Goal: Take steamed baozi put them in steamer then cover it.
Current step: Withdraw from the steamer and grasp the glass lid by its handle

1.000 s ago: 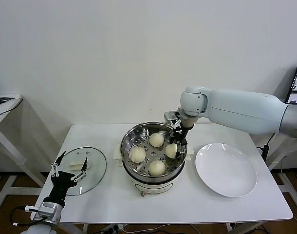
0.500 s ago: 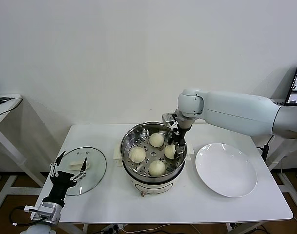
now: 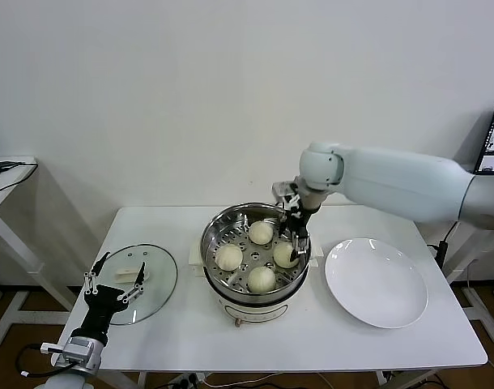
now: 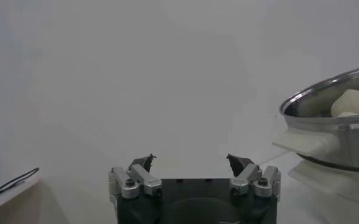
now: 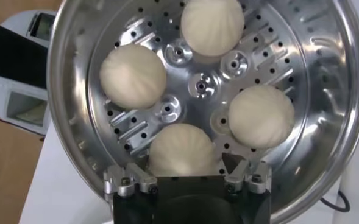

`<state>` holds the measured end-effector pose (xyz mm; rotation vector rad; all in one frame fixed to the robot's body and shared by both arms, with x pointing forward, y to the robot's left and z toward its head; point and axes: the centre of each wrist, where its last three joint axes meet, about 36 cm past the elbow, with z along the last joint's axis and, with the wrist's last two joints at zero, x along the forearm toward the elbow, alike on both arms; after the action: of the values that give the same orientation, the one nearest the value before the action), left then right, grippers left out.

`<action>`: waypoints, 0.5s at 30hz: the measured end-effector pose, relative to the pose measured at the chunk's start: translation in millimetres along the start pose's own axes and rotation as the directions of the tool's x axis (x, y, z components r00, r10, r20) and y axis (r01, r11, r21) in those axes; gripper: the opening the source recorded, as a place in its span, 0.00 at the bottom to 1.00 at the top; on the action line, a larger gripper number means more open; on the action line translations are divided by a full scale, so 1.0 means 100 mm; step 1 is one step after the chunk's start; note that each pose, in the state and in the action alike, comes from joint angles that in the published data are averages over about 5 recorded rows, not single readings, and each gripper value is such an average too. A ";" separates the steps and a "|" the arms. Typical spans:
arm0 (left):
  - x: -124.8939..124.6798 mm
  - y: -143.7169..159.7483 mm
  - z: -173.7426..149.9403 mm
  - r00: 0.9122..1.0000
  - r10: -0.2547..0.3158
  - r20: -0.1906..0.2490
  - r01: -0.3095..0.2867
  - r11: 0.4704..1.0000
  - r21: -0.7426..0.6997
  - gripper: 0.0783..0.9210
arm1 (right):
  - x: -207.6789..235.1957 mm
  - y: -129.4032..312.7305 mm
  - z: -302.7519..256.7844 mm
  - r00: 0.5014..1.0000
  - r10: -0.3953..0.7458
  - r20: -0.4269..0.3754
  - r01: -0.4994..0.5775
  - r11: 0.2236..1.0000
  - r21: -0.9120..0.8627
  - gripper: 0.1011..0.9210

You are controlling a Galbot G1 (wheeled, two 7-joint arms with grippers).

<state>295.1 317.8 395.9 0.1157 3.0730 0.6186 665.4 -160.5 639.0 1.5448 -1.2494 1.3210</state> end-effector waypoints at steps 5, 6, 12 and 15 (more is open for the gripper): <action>0.00 -0.03 -0.02 1.000 0.004 0.005 -0.004 1.000 0.001 0.88 | 0.40 0.02 0.09 0.999 0.027 0.042 -0.026 0.999 -0.028 0.88; 0.00 -0.03 -0.03 1.000 0.004 0.007 -0.004 1.000 0.001 0.88 | 0.48 0.04 0.12 0.998 0.034 0.051 -0.032 0.999 -0.035 0.88; 0.01 -0.06 -0.06 1.000 0.002 0.013 -0.002 1.000 0.004 0.88 | 0.88 0.20 0.39 0.987 0.095 0.130 -0.084 0.993 -0.086 0.88; 0.01 -0.08 -0.06 1.000 0.001 0.014 -0.001 1.000 0.005 0.88 | 1.03 0.32 0.57 0.969 0.152 0.194 -0.131 0.985 -0.117 0.88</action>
<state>293.5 308.4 398.7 0.1208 3.0617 0.6068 649.4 -244.1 727.1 1.5712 -1.5563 1.1881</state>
